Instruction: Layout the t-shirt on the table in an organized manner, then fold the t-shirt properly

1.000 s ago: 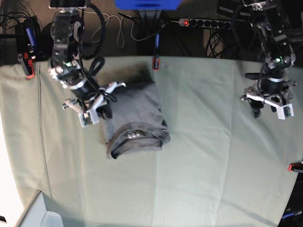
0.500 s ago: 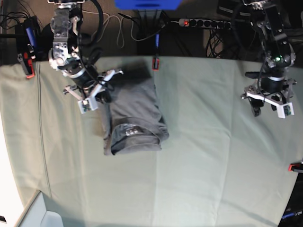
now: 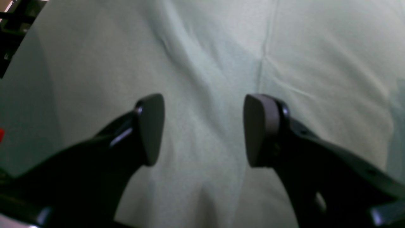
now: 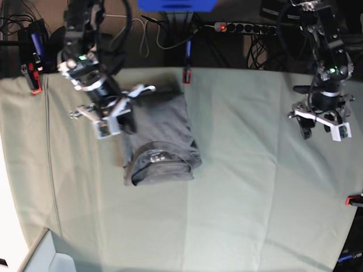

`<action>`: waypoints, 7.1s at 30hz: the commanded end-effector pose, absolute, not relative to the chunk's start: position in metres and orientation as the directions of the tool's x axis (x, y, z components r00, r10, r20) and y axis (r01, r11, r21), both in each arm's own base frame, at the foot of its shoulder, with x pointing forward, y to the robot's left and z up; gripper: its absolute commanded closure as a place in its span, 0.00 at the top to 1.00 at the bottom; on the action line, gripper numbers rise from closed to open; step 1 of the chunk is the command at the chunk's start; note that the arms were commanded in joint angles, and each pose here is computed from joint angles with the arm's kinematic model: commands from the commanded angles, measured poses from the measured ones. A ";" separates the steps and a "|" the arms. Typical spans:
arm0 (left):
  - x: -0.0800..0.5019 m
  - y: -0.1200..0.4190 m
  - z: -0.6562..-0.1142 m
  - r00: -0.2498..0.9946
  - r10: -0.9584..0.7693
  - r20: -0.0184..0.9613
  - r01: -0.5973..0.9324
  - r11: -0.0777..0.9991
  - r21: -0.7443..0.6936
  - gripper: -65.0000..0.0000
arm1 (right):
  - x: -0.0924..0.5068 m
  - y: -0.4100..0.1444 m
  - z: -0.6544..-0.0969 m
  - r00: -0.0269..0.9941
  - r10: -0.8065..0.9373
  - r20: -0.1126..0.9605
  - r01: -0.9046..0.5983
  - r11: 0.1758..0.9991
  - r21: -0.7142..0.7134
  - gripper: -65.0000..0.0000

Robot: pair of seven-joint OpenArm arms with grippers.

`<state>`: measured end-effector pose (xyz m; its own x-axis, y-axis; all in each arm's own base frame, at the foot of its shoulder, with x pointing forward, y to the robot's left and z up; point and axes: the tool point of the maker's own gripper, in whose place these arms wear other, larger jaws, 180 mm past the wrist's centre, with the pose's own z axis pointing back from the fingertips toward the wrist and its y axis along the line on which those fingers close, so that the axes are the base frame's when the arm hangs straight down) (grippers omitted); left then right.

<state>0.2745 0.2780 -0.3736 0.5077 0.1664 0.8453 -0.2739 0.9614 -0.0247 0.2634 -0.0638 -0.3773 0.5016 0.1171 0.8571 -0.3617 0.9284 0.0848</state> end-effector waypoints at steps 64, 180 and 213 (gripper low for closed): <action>0.413 0.005 -0.427 0.633 0.424 0.648 0.046 0.815 -0.577 0.00 | 0.244 -0.056 -0.374 0.476 0.197 0.857 -0.460 0.886 0.051 0.00; 0.035 0.310 -0.489 0.698 0.464 0.545 -0.499 0.862 -0.095 0.00 | 0.022 -0.057 -0.536 0.886 0.056 0.461 -0.273 0.866 0.420 0.00; -0.001 0.219 -0.652 0.976 0.007 0.217 -0.043 0.986 0.158 0.00 | -0.012 -0.218 -0.632 0.917 0.322 0.234 -0.192 0.873 -0.449 0.00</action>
<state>-0.0007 0.2204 -0.6524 0.9771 0.0115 0.2123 -0.0454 0.9868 0.1556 -0.0074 -0.2122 -0.6354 0.9159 0.3212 0.2409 -0.1995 0.8848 -0.4211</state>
